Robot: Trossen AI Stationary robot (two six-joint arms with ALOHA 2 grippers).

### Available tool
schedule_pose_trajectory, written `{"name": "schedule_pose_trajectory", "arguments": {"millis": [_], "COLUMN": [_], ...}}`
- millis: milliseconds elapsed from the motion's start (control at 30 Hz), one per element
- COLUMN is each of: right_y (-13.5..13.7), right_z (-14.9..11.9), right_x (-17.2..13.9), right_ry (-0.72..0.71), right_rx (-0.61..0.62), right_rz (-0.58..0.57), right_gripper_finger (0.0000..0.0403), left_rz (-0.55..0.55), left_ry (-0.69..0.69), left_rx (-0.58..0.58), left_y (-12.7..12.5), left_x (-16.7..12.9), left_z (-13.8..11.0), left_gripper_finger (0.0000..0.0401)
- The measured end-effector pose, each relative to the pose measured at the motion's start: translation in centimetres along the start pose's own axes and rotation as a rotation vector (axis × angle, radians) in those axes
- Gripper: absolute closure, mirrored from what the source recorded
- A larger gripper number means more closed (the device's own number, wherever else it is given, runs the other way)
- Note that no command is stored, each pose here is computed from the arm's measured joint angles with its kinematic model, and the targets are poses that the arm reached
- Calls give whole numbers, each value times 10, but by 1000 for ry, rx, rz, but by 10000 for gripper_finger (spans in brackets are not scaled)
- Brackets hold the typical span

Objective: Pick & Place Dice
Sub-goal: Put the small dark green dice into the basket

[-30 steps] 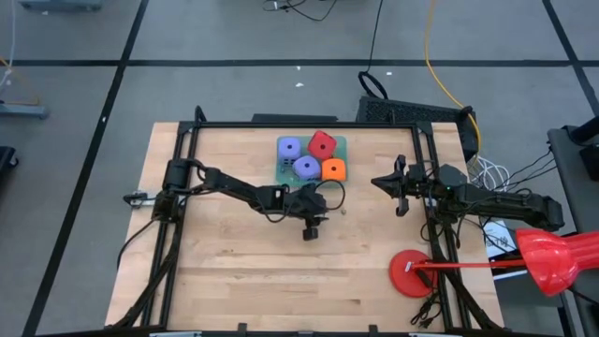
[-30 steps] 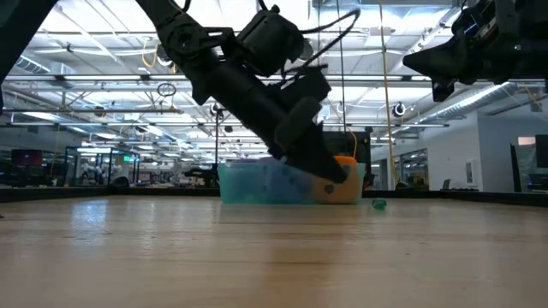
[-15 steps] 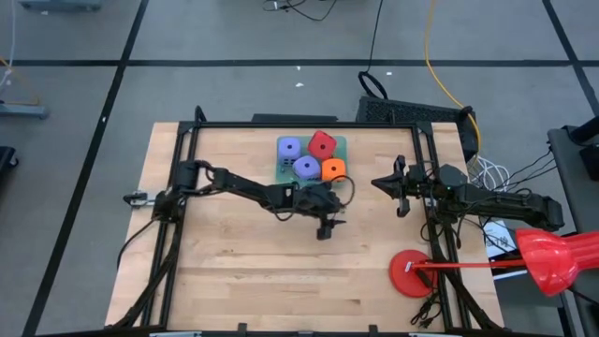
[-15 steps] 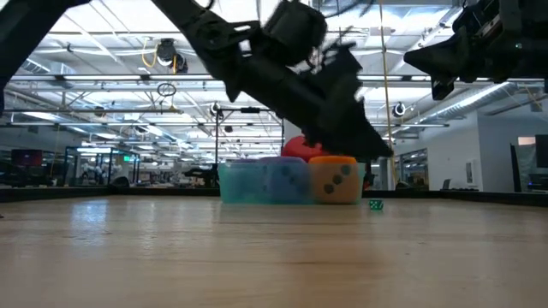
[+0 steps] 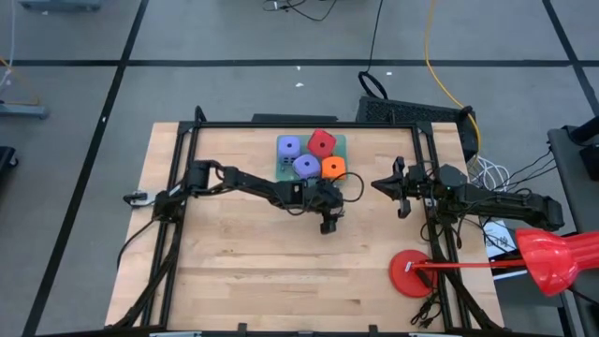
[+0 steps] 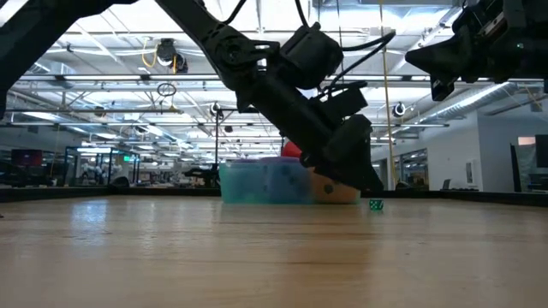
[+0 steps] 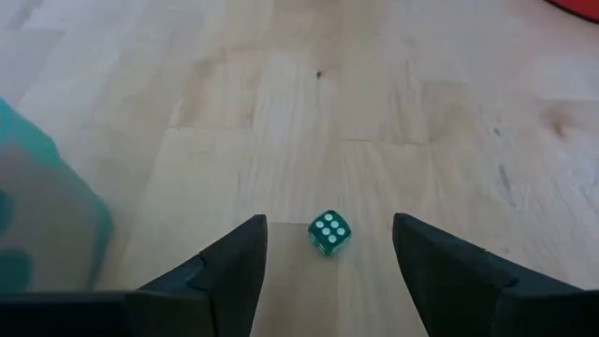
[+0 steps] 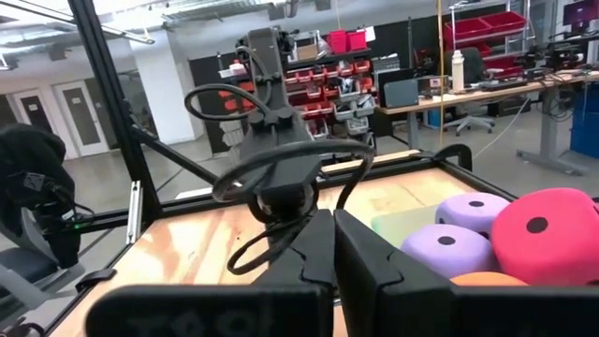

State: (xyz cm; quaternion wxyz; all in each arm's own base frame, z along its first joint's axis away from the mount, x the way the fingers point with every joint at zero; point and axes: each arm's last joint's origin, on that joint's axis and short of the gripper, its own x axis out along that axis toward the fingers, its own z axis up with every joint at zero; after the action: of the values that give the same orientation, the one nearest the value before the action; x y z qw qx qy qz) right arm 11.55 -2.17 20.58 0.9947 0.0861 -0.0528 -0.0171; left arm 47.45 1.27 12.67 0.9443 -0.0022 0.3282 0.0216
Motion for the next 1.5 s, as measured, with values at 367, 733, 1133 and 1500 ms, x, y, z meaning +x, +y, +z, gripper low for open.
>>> {"name": "schedule_pose_trajectory", "arguments": {"millis": [367, 733, 1133, 1500], "right_y": [0, 0, 2, 2], "right_z": [0, 3, 2, 2], "right_x": [0, 0, 0, 0], "right_ry": [-3, -28, -25, -24], "right_rx": [-1, -2, -3, -4], "right_rz": [-1, 4, 17, 17], "right_gripper_finger": [403, 403, 403, 403], "left_rz": [54, 73, 137, 71], "left_ry": [12, 32, 89, 111], "left_rx": [91, 64, -29, 7], "left_y": [-14, -20, -10, -12], "left_x": [-1, 21, 26, 26], "left_z": [-1, -10, -15, -17], "left_gripper_finger": [157, 158, 166, 313]}}
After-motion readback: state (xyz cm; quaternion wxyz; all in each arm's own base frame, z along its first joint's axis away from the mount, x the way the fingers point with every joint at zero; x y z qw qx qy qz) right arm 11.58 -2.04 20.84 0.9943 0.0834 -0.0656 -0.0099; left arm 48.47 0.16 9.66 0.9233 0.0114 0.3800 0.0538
